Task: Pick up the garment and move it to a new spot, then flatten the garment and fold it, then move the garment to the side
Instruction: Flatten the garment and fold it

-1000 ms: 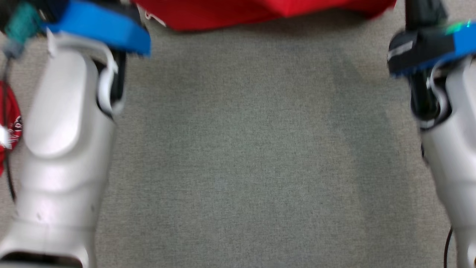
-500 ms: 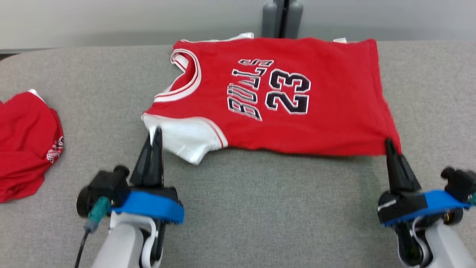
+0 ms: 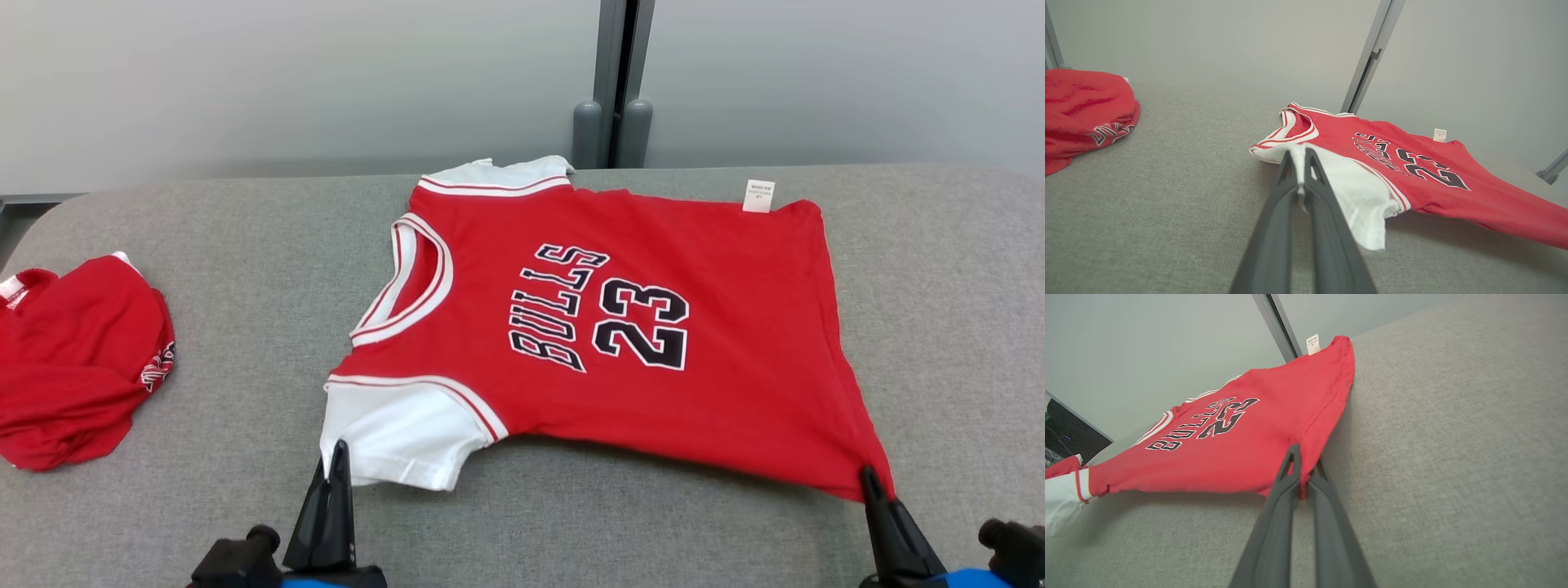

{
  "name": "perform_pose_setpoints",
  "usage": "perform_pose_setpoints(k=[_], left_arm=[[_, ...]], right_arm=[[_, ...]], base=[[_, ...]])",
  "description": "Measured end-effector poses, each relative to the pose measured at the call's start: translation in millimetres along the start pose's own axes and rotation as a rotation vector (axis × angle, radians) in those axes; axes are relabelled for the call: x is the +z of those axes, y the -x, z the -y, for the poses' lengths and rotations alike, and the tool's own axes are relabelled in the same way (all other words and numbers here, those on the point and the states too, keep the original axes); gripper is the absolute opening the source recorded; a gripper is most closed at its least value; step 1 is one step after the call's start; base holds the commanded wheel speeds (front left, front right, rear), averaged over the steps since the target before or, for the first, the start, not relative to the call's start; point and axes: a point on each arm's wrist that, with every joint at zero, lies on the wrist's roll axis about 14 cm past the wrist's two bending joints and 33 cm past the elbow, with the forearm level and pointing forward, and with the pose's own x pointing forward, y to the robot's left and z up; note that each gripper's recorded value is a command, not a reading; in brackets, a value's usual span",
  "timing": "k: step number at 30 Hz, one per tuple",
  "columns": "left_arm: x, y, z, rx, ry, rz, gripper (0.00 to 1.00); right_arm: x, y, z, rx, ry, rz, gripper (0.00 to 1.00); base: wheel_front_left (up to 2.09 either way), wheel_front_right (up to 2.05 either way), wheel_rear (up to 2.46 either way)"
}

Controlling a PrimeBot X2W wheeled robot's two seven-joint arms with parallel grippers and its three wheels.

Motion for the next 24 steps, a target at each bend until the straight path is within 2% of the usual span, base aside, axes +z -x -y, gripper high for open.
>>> perform_pose_setpoints(k=[11, 24], left_arm=[[-7.6, 9.6, 2.0, -0.013, -0.023, -0.035, 0.00], [17.1, -45.3, 18.6, -0.129, -0.086, 0.024, 0.00]], right_arm=[[-6.7, 15.8, -1.4, -0.017, 0.010, -0.057, 0.00], [9.4, -1.0, -8.2, -0.014, -0.013, -0.033, 0.00]], base=[[0.00, 0.00, 0.00], [0.00, 0.00, 0.00]])
